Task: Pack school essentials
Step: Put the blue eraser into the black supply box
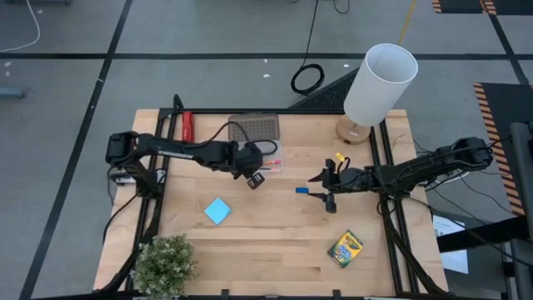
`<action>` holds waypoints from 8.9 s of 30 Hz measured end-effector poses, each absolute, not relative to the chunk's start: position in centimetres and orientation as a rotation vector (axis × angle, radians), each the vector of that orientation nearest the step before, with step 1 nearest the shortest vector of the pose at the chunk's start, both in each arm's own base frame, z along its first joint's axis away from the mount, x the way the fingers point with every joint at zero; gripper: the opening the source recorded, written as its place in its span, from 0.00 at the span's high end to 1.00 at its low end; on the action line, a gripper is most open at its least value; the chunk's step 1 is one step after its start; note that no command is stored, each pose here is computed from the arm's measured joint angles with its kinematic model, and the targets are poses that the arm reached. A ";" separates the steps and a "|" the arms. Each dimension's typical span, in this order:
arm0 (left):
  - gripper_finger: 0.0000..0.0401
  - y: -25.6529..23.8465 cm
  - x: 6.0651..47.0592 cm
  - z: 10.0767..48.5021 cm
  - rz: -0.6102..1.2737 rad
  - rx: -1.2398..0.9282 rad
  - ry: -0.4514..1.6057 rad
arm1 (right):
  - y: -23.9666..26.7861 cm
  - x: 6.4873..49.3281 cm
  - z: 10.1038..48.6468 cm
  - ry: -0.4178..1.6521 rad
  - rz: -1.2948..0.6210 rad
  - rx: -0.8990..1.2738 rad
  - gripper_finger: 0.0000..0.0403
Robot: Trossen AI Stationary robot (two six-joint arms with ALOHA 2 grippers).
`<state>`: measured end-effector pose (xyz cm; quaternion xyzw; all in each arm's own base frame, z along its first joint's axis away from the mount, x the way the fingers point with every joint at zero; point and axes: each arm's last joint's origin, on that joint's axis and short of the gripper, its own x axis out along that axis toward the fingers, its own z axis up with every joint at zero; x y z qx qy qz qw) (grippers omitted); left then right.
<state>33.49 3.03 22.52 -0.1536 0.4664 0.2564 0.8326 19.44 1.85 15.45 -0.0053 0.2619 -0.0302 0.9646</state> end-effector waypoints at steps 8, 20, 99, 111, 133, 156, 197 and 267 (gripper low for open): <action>0.78 0.5 32.1 26.0 0.439 -0.203 0.901 | 1.8 20.0 14.2 0.582 -0.086 -0.027 0.45; 0.78 -1.3 29.3 28.2 0.399 -0.095 0.821 | 1.5 21.0 11.6 0.673 -0.096 -0.056 0.45; 0.78 -5.0 28.3 25.8 -0.069 0.317 0.309 | 1.2 21.5 15.6 0.389 0.147 0.272 0.80; 0.56 -5.6 30.4 24.0 -0.136 0.353 0.253 | 1.3 21.7 16.1 0.341 0.177 0.298 0.80; 0.55 -6.6 36.3 21.2 -0.117 0.647 0.286 | 1.5 21.8 16.9 0.289 0.248 0.446 0.80; 0.57 -6.7 38.2 20.3 -0.125 0.744 0.280 | 1.5 21.8 16.9 0.294 0.245 0.479 0.80; 0.82 -6.7 38.3 20.8 -0.119 0.785 0.223 | 2.0 21.9 17.6 0.222 0.278 0.497 0.80; 0.97 -2.2 37.0 24.2 -0.162 -0.708 0.329 | 9.3 20.0 19.1 0.100 -0.165 -1.610 0.54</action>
